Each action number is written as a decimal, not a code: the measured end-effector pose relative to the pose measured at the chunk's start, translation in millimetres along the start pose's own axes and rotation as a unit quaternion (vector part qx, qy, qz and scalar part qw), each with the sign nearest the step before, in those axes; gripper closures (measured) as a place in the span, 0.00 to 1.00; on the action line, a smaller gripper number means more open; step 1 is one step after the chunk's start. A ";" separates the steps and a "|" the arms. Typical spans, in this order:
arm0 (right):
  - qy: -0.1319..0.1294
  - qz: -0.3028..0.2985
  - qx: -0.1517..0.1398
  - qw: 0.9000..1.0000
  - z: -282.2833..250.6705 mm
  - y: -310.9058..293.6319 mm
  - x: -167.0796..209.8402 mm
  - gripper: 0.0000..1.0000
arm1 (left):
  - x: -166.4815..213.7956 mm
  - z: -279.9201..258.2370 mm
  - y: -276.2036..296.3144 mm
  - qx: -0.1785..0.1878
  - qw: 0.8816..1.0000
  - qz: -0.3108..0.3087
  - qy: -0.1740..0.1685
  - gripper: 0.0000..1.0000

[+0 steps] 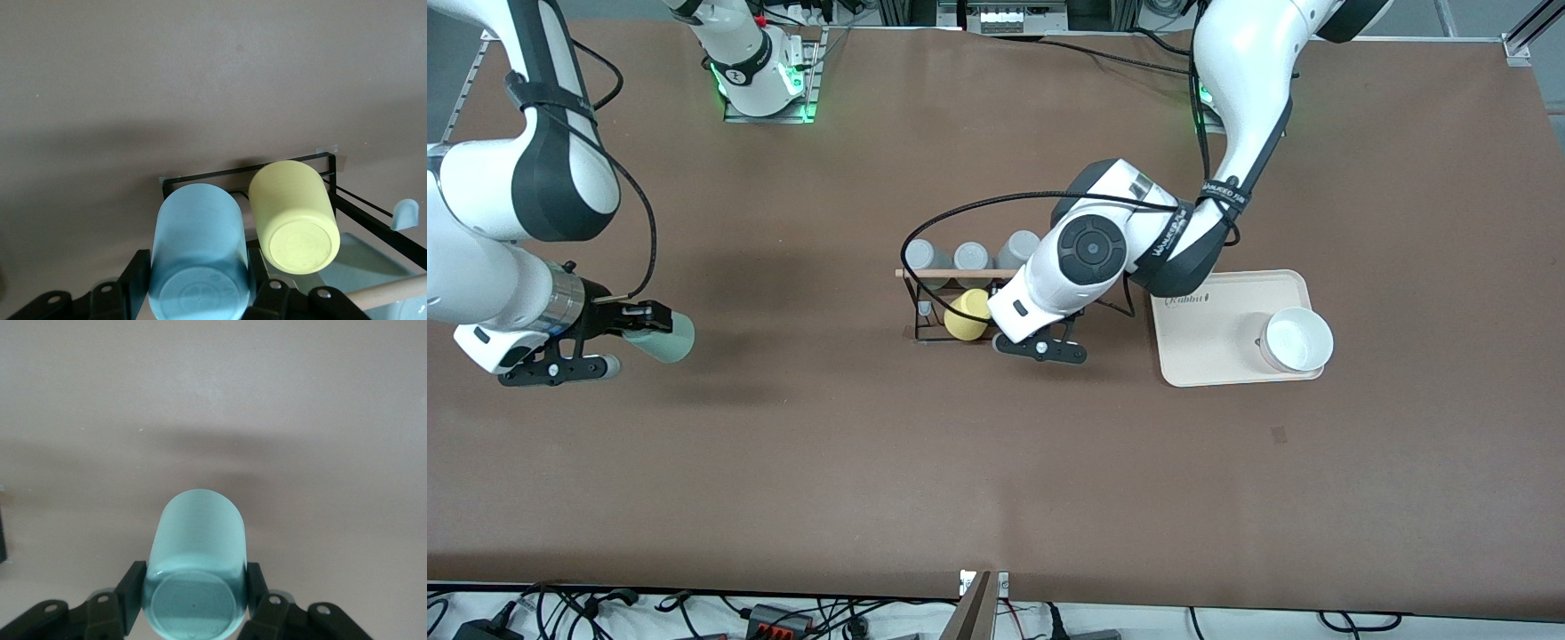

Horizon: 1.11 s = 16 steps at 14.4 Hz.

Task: Hang scattered cups on rack with three cups
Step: 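Hang the blue cup on the rack while the right gripper lifts the teal cup, then withdraw the left gripper while the right gripper carries the teal cup to the rack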

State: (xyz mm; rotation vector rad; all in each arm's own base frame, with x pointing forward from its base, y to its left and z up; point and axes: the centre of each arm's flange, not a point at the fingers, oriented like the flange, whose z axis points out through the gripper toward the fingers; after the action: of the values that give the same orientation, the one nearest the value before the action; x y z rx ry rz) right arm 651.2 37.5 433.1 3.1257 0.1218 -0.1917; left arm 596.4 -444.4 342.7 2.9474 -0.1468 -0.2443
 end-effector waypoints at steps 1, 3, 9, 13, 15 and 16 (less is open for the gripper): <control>0.001 0.007 -0.001 1.000 -4.3 -10.6 0.1 0.35 | 0.6 3.3 -0.7 0.001 1.000 0.000 -0.002 0.37; 0.006 0.024 -0.003 1.000 -9.9 -33.5 0.4 0.35 | 2.9 12.1 -4.0 0.004 1.000 -0.005 -0.007 0.37; 0.009 0.071 -0.004 0.997 -12.2 -110.3 -6.2 0.35 | 34.1 -24.4 -57.3 -0.013 0.998 -0.065 0.017 0.04; 0.017 0.097 -0.002 0.995 -19.6 -183.3 -20.1 0.35 | 46.5 -115.7 -158.5 -0.011 0.991 -0.133 0.023 0.00; 0.019 0.110 -0.004 0.994 -19.3 -218.5 -30.2 0.35 | 41.5 -157.8 -223.4 -0.006 0.986 -0.164 0.010 0.00; 0.020 0.116 -0.004 0.993 -18.5 -235.8 -35.6 0.35 | 35.0 -174.8 -248.0 -0.003 0.987 -0.163 0.000 0.00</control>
State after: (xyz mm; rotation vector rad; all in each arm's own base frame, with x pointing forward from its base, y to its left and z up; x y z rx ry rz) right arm 599.9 270.1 455.2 3.1018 -0.2384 -0.1240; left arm 681.4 -175.7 460.6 2.9519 0.3381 -0.2861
